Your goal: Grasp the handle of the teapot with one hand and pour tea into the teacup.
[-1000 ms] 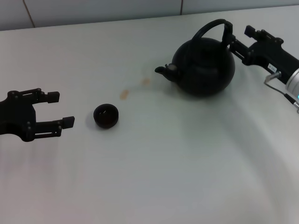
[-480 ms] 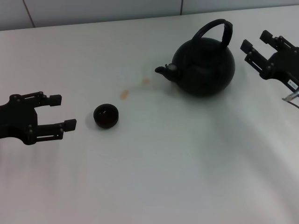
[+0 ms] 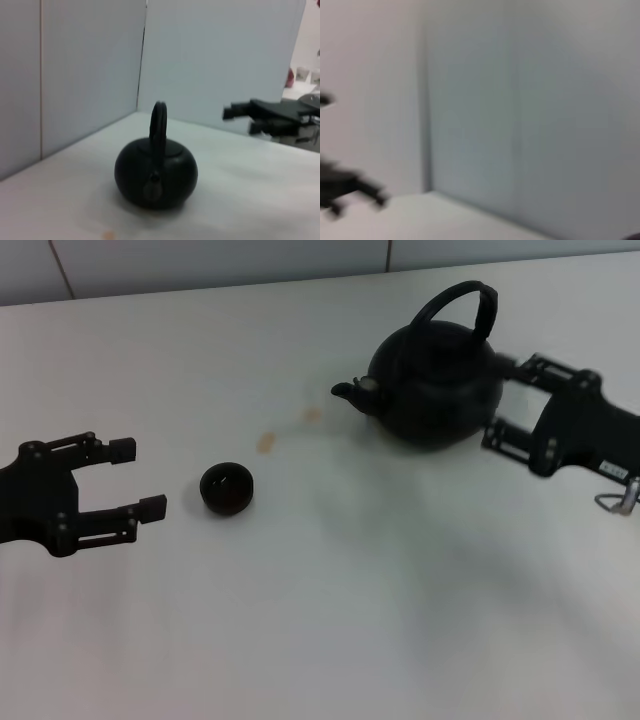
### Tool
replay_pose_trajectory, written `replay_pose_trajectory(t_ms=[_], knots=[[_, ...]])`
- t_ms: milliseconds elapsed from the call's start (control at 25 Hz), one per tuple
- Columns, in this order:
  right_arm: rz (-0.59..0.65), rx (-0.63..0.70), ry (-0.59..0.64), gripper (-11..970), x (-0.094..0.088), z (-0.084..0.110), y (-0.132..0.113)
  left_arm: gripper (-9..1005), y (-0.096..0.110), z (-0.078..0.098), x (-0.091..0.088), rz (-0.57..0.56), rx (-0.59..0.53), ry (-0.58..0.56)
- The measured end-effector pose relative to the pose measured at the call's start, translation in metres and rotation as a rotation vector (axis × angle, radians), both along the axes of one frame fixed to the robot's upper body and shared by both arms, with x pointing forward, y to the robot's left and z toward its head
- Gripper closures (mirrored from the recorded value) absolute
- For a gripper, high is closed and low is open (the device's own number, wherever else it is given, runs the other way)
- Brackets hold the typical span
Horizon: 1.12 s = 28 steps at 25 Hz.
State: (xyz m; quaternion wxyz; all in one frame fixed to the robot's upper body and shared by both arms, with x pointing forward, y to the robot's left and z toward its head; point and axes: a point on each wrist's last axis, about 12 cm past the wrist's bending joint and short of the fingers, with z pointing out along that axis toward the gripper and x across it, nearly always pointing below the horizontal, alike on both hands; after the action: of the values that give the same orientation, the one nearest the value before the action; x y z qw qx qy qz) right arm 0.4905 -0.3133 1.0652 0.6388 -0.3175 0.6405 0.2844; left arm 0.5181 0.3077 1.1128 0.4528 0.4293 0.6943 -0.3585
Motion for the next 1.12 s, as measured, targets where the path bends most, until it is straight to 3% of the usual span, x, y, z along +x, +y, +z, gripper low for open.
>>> replay_pose_trajectory(t_ms=[240,520,1120], knots=[[0.229,-0.125,0.004,335,-0.001,0.026,-0.001,199,0.002,-0.002,-0.005,0.008,-0.043,-0.01],[0.337,-0.16,0.014,335,0.001,0.042,0.003,199,-0.002,-0.008,-0.011,-0.021,-0.069,-0.012],[0.362,-0.188,0.028,335,0.001,0.035,0.011,199,-0.002,-0.016,-0.018,-0.028,-0.086,-0.011]])
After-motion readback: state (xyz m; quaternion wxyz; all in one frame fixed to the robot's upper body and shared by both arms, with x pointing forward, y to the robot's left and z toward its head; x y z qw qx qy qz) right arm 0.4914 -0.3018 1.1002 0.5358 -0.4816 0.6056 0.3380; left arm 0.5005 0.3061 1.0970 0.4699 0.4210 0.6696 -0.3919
